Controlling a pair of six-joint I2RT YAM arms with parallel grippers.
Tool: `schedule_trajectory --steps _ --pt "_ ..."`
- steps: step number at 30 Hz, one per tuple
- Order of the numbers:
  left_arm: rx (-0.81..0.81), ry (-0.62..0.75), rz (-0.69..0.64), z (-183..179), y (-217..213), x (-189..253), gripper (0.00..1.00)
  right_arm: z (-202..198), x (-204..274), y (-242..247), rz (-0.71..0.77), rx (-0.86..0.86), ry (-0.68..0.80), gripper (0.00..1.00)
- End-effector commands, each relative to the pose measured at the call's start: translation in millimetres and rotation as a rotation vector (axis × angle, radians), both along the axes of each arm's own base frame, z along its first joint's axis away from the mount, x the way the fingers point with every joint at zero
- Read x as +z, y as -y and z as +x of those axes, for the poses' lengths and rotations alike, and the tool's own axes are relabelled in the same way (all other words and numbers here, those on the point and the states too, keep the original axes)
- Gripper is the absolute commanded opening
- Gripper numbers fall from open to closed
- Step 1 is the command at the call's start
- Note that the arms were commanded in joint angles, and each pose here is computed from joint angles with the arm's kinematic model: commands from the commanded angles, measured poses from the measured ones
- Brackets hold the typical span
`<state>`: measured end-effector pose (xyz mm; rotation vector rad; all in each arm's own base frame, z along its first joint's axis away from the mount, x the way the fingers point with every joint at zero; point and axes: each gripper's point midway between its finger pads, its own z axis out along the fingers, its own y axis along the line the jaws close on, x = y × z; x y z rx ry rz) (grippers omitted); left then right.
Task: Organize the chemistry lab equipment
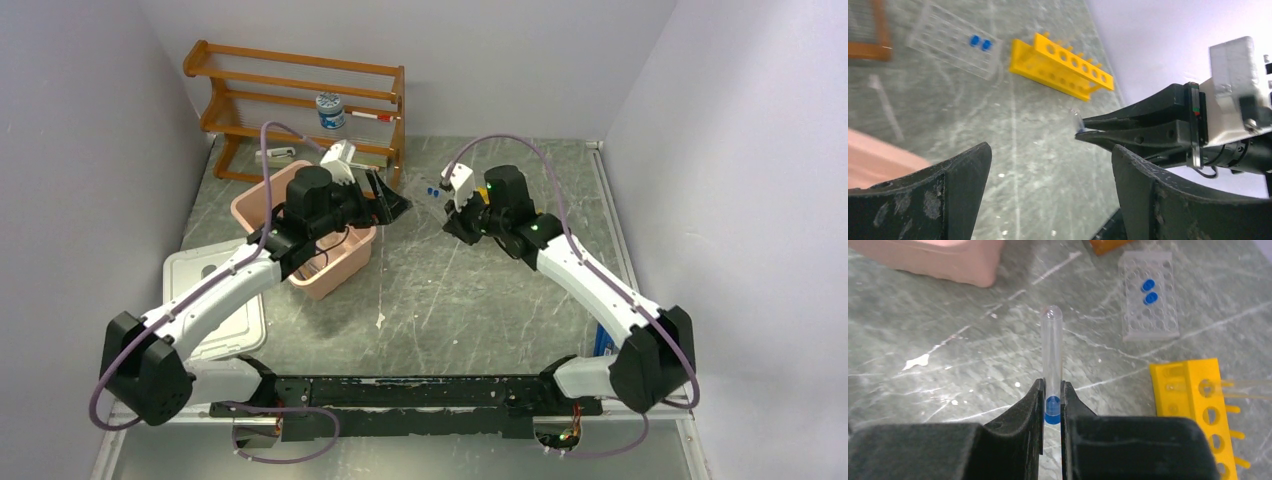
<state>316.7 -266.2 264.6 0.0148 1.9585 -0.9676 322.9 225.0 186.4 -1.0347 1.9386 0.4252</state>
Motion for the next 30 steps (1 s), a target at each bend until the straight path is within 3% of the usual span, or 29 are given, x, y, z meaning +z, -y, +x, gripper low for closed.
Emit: schedule_trajectory --steps 1,6,9,17,23,25,27,30 --pt "-0.221 -0.012 -0.231 -20 43 44 0.92 -24 25 -22 0.116 0.142 0.057 0.06" --pt "-0.395 -0.026 -0.338 -38 65 52 0.91 -38 40 -32 0.168 0.22 0.081 0.06" --pt "-0.409 -0.07 -0.328 -38 70 38 0.86 -42 45 -36 0.182 0.245 0.085 0.06" --pt "-0.452 -0.151 -0.187 -35 79 5 0.5 -42 47 -36 0.176 0.243 0.107 0.06" --pt "-0.461 -0.128 -0.146 -34 78 8 0.2 -41 46 -35 0.169 0.227 0.111 0.07" --pt "-0.48 -0.109 -0.141 -36 78 12 0.06 -42 50 -35 0.178 0.222 0.106 0.1" --pt "-0.481 -0.056 -0.113 -33 76 23 0.05 -41 57 -35 0.199 0.207 0.109 0.14" --pt "-0.461 -0.01 -0.07 -30 70 37 0.05 -39 70 -35 0.242 0.163 0.111 0.32"
